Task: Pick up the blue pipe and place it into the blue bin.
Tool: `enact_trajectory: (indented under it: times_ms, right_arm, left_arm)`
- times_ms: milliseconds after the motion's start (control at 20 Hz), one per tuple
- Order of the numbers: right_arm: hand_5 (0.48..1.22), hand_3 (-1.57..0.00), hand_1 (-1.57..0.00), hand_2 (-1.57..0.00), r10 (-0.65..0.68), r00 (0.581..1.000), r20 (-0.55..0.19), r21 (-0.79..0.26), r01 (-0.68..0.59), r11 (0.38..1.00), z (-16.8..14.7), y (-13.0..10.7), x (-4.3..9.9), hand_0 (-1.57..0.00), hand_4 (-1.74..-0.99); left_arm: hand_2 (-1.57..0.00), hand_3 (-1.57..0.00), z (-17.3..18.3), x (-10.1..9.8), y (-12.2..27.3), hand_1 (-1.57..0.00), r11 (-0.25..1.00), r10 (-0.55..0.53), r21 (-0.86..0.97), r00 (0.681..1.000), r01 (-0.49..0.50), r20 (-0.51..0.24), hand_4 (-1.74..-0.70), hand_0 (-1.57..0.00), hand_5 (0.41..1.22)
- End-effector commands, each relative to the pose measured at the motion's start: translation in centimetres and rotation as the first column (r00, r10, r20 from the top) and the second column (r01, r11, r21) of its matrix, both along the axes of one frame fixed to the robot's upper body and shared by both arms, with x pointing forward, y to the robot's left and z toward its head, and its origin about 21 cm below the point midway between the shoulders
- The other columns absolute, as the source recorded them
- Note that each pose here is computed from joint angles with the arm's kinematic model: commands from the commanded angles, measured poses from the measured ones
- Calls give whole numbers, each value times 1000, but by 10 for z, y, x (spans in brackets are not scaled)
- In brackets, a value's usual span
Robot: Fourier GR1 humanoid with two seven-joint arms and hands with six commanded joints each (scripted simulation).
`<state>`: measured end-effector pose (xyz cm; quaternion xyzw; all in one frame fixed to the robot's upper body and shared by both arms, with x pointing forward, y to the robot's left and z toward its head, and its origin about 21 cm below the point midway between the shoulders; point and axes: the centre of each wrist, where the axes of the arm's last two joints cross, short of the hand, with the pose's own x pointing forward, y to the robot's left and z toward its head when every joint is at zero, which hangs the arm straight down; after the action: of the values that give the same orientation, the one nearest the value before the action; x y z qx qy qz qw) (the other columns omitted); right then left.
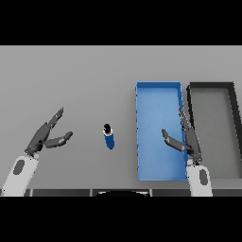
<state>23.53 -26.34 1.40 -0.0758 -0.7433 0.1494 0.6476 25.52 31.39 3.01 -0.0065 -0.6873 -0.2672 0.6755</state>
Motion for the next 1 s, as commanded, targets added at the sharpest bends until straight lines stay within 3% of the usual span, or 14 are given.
enact_trajectory:
  times_ms: [0, 200, 350, 950]
  right_arm:
    - [616, 1, 1, 1, 3, 1000, 3, 0, -3, 1000, 2, 0, 1, 1, -1179]
    - [617, 1, 1, 1, 0, 1000, -18, -15, 0, 1000, -1, 5, 0, 1, -1164]
    - [619, 1, 1, 1, 8, 1000, -16, 6, -8, 1000, 1, 6, -2, 1, -1189]
    - [631, 1, 1, 1, -9, 1000, -30, 14, 9, 1000, 0, 8, -4, 1, -1210]
  left_arm:
    - [1, 1, 2, -3, -4, 1, 999, -32, 8, 999, 32, -16, -1026, 1, 549]
    - [1, 1, -4, -15, -35, 1, 986, -164, 8, 980, 166, -111, -1113, 1, 497]
    - [1, 1, -14, -23, -58, 1, 973, -224, 28, 965, 230, -138, -1137, 1, 464]
    - [1, 1, -45, 1, -133, 1, 955, -296, -64, 949, 290, -111, -1134, 1, 459]
